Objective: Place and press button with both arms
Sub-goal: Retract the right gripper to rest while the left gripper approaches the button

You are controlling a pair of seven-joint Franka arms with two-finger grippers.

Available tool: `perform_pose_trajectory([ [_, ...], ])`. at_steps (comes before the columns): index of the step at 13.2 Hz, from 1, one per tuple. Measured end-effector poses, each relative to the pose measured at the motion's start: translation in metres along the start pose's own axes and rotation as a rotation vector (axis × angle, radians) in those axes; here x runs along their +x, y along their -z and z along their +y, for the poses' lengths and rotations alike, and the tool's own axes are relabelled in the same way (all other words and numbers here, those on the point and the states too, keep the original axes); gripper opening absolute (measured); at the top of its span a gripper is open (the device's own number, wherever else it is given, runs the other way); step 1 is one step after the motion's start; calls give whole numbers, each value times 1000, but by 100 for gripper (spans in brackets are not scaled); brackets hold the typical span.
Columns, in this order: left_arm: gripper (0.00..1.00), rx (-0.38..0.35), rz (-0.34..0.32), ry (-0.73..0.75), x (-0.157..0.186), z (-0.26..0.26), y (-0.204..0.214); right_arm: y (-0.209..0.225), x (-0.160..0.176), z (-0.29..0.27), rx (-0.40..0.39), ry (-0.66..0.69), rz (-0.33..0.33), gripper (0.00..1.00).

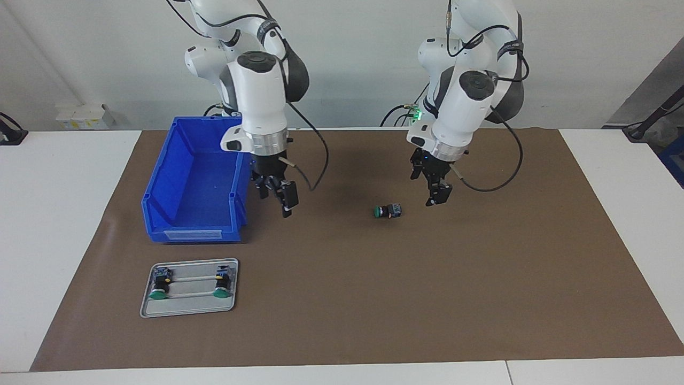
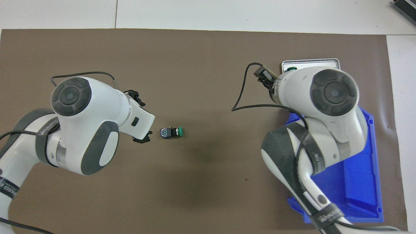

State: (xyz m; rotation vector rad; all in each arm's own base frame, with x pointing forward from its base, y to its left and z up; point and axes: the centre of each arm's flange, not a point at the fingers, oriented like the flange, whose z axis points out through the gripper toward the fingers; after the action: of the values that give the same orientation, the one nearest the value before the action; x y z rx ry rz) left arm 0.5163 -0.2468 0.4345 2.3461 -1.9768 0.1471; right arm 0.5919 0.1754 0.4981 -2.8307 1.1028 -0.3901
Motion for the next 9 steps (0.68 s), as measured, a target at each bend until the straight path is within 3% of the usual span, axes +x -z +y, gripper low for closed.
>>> perform_pose_trajectory([
  [5,100,-17,-6,-78,26,29,-45,28,104,105,-46,286,-86,100],
  [9,100,-24,30,-56,37,28,-92,91,132,147,-85,443,-157,100],
])
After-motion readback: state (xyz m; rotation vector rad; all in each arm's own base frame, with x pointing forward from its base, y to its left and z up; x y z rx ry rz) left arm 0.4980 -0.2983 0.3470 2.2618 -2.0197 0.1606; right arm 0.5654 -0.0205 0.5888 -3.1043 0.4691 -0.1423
